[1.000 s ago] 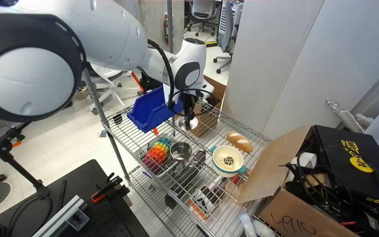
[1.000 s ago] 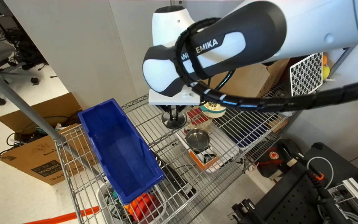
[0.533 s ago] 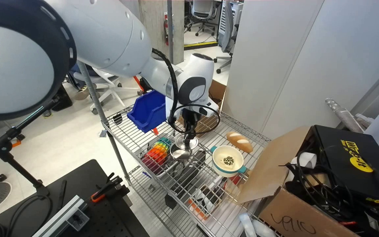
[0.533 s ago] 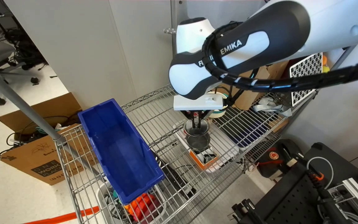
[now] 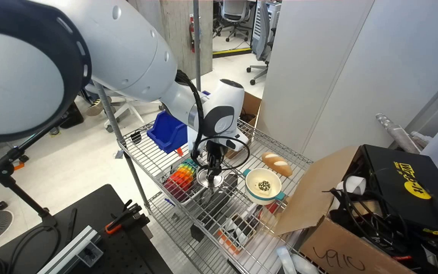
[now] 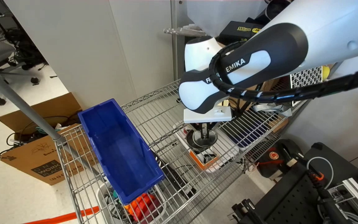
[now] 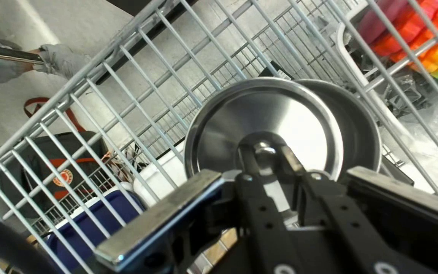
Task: Cover the small pot with the lid
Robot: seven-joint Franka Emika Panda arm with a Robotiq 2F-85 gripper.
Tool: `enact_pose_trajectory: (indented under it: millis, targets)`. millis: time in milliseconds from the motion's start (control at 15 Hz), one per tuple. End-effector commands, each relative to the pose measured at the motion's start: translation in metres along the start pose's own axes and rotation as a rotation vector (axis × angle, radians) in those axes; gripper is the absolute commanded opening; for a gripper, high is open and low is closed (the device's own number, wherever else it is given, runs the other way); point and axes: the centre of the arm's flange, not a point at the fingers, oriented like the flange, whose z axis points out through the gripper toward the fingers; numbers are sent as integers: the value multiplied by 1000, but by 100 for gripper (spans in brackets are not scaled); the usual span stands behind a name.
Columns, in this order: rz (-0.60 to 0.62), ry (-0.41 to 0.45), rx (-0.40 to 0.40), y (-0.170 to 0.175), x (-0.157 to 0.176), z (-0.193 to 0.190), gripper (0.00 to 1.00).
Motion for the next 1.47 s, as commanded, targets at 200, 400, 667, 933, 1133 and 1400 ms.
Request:
enact_pose_trajectory:
  millis: [200,400,667,933,1133,1400]
  targets:
    - [-37,63,38,-1,-6,14,5]
    - [-53,74,50,-7,-11,14,5]
    - [-69,91,49,-16,-15,16,5]
    - [-78,107,49,-25,-19,14,5]
    - [-82,118,59,-28,-19,10,5]
    - [-77,123,55,-26,-17,8,59]
